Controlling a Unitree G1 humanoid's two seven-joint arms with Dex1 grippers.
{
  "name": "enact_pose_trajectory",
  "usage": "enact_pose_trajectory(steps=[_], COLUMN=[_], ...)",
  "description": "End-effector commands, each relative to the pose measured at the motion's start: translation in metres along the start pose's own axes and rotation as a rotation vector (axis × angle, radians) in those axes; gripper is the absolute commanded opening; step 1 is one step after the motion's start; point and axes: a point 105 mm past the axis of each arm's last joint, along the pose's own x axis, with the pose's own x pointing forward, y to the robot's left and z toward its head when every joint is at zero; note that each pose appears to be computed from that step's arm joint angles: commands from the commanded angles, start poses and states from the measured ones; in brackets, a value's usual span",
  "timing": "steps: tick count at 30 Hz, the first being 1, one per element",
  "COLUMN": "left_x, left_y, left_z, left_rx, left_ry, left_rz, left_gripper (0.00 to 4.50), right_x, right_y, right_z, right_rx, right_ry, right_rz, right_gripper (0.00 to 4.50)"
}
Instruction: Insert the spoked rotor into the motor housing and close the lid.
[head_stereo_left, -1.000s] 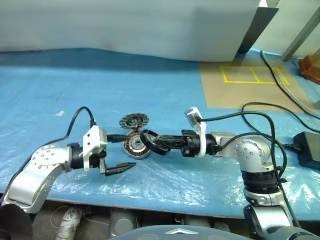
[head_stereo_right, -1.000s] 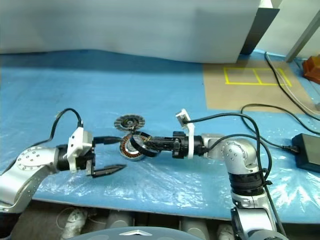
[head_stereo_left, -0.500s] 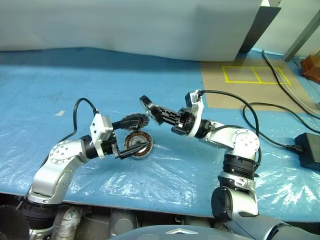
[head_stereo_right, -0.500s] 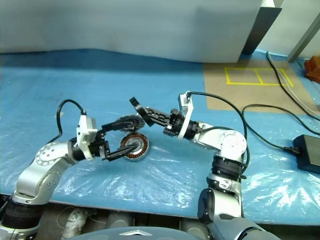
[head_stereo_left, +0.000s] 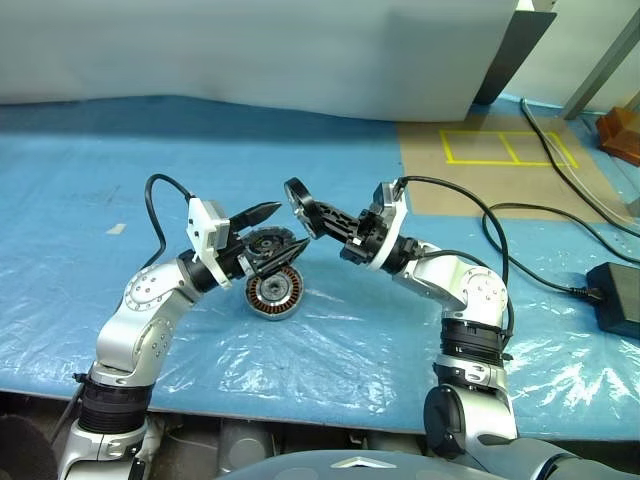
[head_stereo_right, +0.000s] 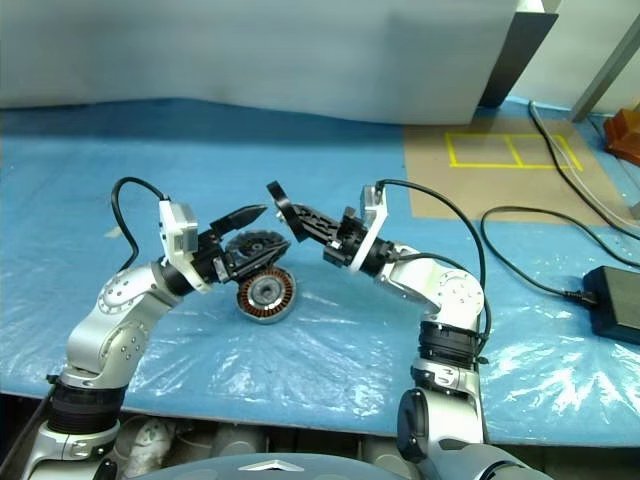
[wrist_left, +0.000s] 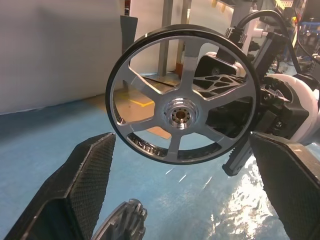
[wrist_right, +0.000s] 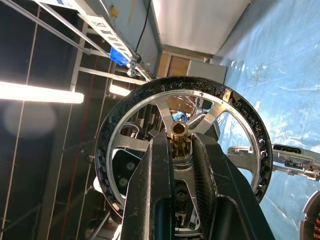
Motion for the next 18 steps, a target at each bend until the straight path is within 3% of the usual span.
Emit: enact_pose_trajectory(steps=[1, 18], left_x=[0.004, 0.001], left_y=[-0.008, 0.003], left_z=[0.007, 0.01], left_rx=[0.038, 0.032], left_ry=[-0.031, -0.011], left_rz=[-0.041, -0.031], left_gripper=[4.5, 4.5], right_x=[0.001, -0.004], right_y=[0.014, 0.015], right_z=[0.001, 0.003], right_rx=[-0.031, -0.06], right_ry=[-0.004, 0.0], right_rz=[0.051, 0.02], right_gripper=[0.17, 0.17])
